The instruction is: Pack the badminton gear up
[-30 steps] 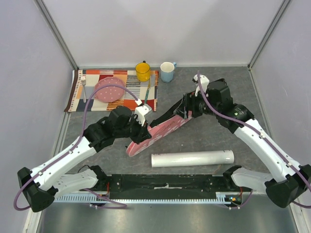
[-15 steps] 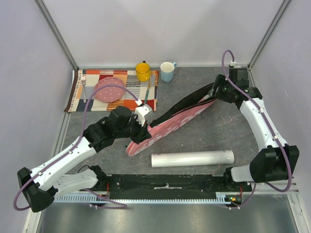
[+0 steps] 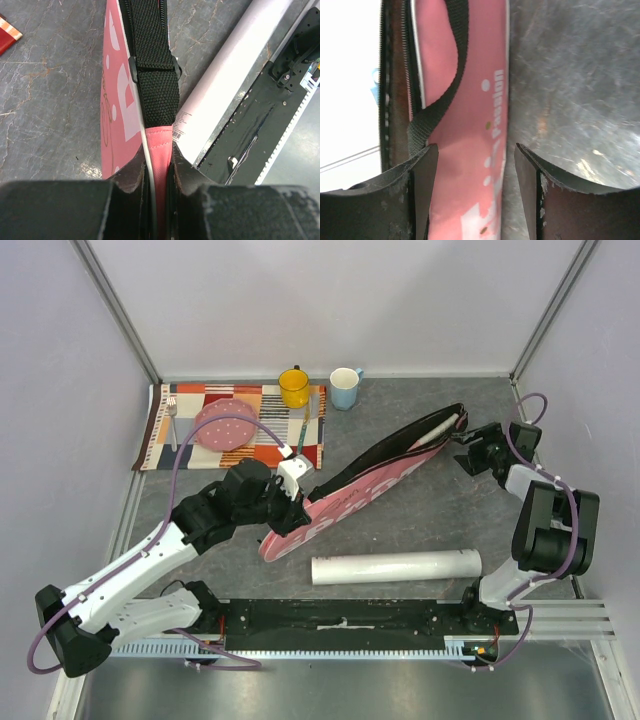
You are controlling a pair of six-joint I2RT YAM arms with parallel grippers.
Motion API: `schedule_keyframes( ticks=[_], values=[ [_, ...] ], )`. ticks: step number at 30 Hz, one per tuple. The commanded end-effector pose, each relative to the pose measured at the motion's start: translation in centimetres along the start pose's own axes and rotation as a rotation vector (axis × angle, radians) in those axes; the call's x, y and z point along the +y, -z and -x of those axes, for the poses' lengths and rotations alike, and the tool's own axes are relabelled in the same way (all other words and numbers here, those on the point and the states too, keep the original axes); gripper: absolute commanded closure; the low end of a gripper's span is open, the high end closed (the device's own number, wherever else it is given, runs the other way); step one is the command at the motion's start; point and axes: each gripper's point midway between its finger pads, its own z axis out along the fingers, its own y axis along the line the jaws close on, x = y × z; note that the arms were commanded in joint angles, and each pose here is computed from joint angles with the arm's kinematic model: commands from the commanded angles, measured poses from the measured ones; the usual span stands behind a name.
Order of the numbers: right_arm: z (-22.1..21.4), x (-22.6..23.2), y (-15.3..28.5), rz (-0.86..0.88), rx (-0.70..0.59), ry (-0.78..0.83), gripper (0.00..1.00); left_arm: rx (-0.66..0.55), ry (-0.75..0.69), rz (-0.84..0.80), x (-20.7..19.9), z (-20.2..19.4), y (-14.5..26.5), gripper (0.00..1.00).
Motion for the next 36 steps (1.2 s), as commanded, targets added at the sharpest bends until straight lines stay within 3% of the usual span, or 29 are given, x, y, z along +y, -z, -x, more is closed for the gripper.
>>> schedule_keyframes(
  ticks=[1, 5, 13, 18, 21, 28, 36],
  values=[
    [2.1, 6.3, 0.1, 0.279, -0.068, -0.046, 0.3, 0.01, -0.032, 0.013, 0.5, -0.6, -0.2, 0.98],
    [2.1, 6.2, -0.5, 0.323, -0.065, -0.157, 0.35, 0.017, -0.027, 0.012, 0.5, -0.8, -0.3, 0.98],
    [2.7, 7.6, -1.2, 0.428, -0.052, -0.179, 0.37, 0.019, -0.028, 0.004, 0.4, -0.7, -0.3, 0.98],
    [3.3, 9.9, 0.5, 0.469, -0.111, -0.006, 0.36, 0.024, -0.018, 0.002, 0.3, -0.8, -0.4, 0.98],
    [3.1, 11.6, 1.0, 0.535, -0.079, 0.058, 0.35, 0.023, -0.02, -0.005, 0.2, -0.8, -0.4, 0.98],
    [2.7, 12.5, 0.6, 0.58, -0.06, 0.076, 0.29, 0.025, -0.013, -0.012, 0.0, -0.7, -0.4, 0.98],
    [1.7, 13.1, -1.2, 0.588, 0.001, 0.047, 0.33, 0.026, -0.005, -0.004, 0.1, -0.8, -0.4, 0.98]
  ],
)
